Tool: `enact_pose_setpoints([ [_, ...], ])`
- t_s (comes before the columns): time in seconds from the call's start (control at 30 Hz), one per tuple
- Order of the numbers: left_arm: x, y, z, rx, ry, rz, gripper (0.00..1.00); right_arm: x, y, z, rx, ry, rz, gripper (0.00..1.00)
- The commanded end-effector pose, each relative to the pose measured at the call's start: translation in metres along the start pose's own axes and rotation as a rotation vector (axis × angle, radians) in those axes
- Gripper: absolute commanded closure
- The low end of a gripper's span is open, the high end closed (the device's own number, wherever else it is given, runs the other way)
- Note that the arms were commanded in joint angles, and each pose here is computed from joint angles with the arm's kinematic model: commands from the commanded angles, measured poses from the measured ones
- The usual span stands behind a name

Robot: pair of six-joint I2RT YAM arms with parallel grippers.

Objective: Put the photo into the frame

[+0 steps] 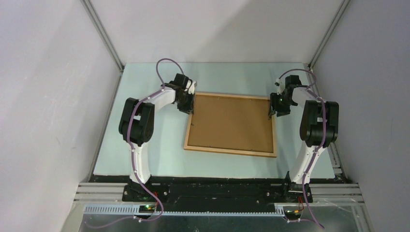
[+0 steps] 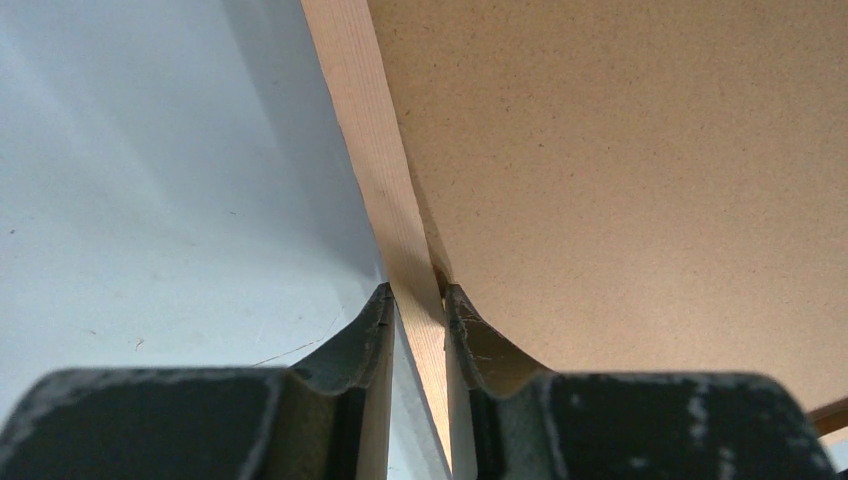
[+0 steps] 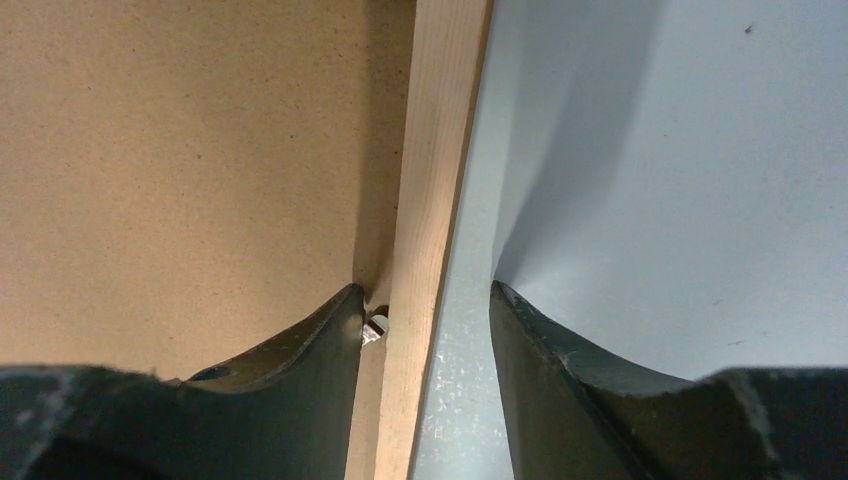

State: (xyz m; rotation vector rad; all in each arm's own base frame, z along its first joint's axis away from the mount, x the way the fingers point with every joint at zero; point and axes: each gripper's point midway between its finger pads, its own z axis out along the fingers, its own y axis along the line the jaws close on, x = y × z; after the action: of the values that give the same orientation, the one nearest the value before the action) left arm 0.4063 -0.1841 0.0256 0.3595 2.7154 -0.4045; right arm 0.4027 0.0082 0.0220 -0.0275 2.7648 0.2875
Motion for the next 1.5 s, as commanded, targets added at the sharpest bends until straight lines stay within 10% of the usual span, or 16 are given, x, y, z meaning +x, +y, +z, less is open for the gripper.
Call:
enact_pose_setpoints([
  [0.0,0.006,0.007,0.008,-0.007,0.008,-0.005,1.0,0.016,0.004,0.007,0.017,0.042,-0.013,0.49],
  [1.47,0.004,0.012,0.007,-0.012,0.005,-0.016,1.0,0.035,0.007,-0.004,-0.071,0.094,-0.15,0.63],
])
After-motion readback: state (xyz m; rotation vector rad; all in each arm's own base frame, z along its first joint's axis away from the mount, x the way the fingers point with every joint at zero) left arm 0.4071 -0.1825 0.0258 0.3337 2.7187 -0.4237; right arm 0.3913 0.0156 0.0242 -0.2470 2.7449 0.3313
